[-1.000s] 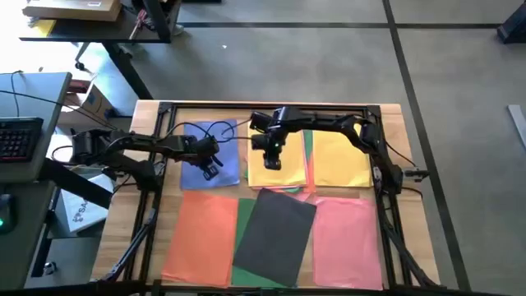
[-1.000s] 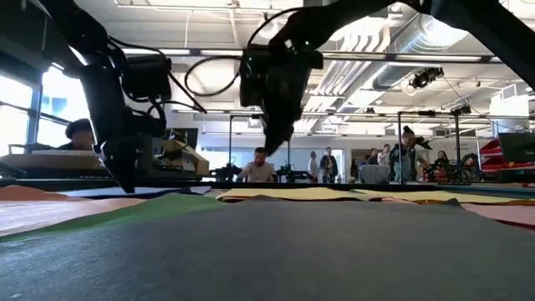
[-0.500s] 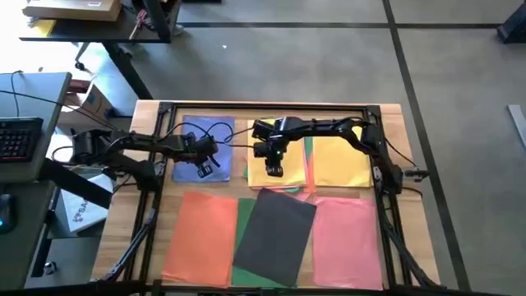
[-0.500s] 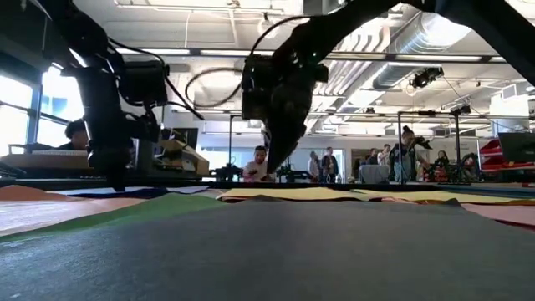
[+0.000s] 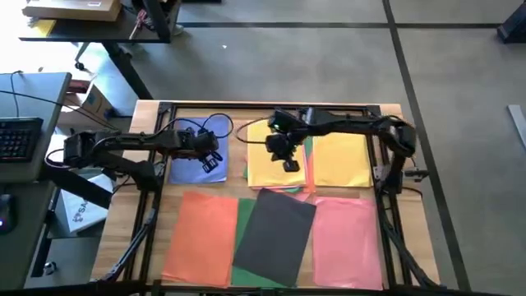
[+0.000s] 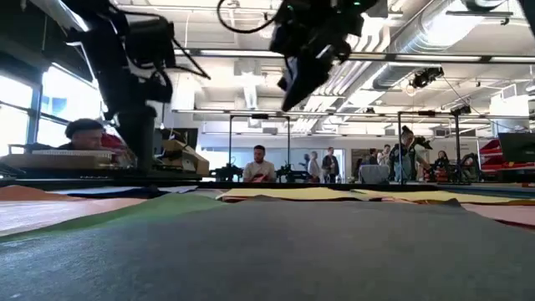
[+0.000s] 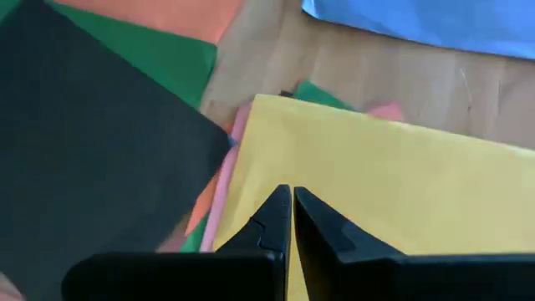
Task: Organize paper
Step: Stack the left yellow paper on the right yellow paper
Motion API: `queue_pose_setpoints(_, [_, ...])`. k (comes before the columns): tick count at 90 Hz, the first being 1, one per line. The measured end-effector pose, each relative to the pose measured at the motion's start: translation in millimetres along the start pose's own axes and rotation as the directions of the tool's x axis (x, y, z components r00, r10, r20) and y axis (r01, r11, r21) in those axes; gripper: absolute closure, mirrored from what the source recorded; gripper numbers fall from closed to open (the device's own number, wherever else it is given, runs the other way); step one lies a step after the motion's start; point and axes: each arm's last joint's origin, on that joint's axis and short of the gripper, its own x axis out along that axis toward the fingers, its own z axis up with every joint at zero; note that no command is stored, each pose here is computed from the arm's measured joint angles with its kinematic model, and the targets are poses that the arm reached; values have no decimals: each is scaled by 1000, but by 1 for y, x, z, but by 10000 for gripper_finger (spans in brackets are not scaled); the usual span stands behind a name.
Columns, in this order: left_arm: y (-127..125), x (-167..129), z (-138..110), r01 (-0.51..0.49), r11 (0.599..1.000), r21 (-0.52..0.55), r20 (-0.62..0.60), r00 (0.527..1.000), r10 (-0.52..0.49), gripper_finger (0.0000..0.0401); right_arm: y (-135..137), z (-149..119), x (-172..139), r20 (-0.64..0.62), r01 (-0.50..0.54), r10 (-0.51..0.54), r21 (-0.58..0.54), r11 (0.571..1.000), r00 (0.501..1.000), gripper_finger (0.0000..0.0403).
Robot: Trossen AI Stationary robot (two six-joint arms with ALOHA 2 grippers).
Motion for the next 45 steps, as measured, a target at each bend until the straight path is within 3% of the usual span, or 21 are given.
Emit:
queue_pose_setpoints(17, [-20, -2, 19, 136, 990, -28, 196, 972, -128, 401, 28, -41, -3, 98, 79, -101, 203, 976, 990, 403])
queue_pose_setpoints(28, [-37, 5, 35, 271, 962, -1, 372, 894, -252, 401, 41, -51, 6, 272, 32, -116, 295, 955, 955, 403])
queue_pose_setpoints(36, [-48, 16, 40, 313, 948, 58, 428, 850, -306, 401, 47, -56, 16, 346, 29, -117, 249, 968, 931, 402])
queue_pose_setpoints(45, [-56, 27, 43, 334, 941, 58, 436, 839, -325, 401, 54, -59, 22, 309, 107, -135, 106, 989, 941, 396])
